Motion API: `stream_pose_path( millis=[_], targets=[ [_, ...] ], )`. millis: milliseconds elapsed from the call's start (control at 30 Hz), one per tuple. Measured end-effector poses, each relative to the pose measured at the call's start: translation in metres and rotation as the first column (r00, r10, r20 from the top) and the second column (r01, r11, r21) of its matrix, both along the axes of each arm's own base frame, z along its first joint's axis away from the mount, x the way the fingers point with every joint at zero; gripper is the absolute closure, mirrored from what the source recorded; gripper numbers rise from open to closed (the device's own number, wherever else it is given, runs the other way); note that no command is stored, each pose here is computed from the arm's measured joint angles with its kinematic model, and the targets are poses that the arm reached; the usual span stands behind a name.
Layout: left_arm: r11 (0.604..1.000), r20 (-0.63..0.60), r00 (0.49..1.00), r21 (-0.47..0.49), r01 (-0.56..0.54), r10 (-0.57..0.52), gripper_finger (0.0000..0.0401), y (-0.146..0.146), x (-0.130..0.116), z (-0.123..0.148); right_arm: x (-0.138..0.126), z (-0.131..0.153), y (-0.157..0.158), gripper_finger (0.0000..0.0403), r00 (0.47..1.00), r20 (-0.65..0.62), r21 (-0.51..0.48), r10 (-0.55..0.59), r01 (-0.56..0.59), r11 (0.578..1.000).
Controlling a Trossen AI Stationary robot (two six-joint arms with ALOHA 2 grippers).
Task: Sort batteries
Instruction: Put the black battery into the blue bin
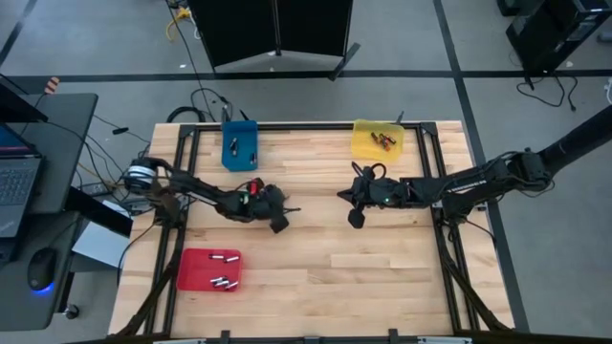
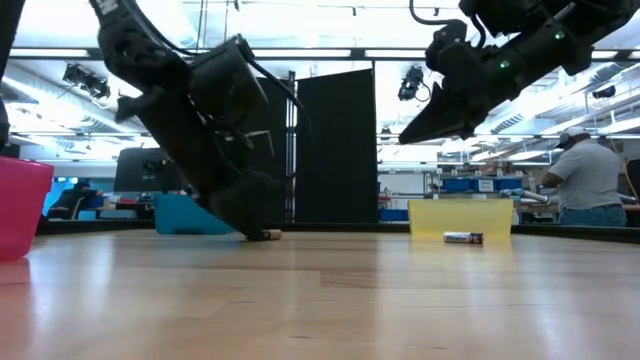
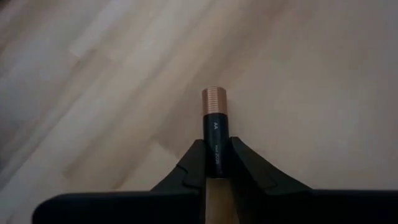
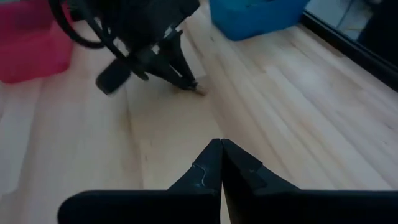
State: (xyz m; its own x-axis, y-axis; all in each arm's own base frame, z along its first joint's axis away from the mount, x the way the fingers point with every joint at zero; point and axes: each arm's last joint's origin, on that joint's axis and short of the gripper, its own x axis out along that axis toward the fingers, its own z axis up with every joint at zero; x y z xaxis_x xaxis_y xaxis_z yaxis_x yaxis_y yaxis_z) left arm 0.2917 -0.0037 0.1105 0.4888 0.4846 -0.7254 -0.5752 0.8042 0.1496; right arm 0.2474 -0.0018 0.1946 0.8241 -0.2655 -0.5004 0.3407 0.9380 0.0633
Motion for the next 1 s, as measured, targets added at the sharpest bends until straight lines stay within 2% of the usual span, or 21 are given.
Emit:
stream_pose_path(
  millis=[133,400,567,767,867,1000],
  targets=[
    [0.997,-0.005,0.997,-0.013,0.082,-0.082,0.0353,-0.003,-0.008,0.022,0.0,0.001,0.005,0.0389,0.999,0.002,-0.012,0.033,-0.033,0.999],
    [0.994,0.051,0.993,-0.001,0.11,-0.11,0.0353,0.003,-0.033,0.074,0.002,0.004,0.012,0.0389,0.997,0.035,-0.028,0.07,-0.069,0.997],
    [1.0,0.079,0.996,-0.01,0.03,-0.029,0.0353,0.019,-0.056,0.099,0.003,0.005,0.013,0.0389,0.996,0.054,-0.031,0.076,-0.074,0.997],
    [0.99,0.118,0.983,-0.023,-0.141,0.142,0.0353,0.05,-0.079,0.117,0.003,0.005,0.013,0.0389,0.996,0.055,-0.031,0.076,-0.074,0.997],
    [0.974,0.09,0.97,-0.013,-0.226,0.226,0.0353,0.071,-0.089,0.118,0.003,0.006,0.013,0.0389,0.995,0.059,-0.031,0.076,-0.074,0.997],
    [0.961,0.025,0.962,-0.043,-0.272,0.273,0.0353,0.099,-0.1,0.113,0.003,0.006,0.013,0.0389,0.995,0.06,-0.031,0.076,-0.074,0.997]
  ],
)
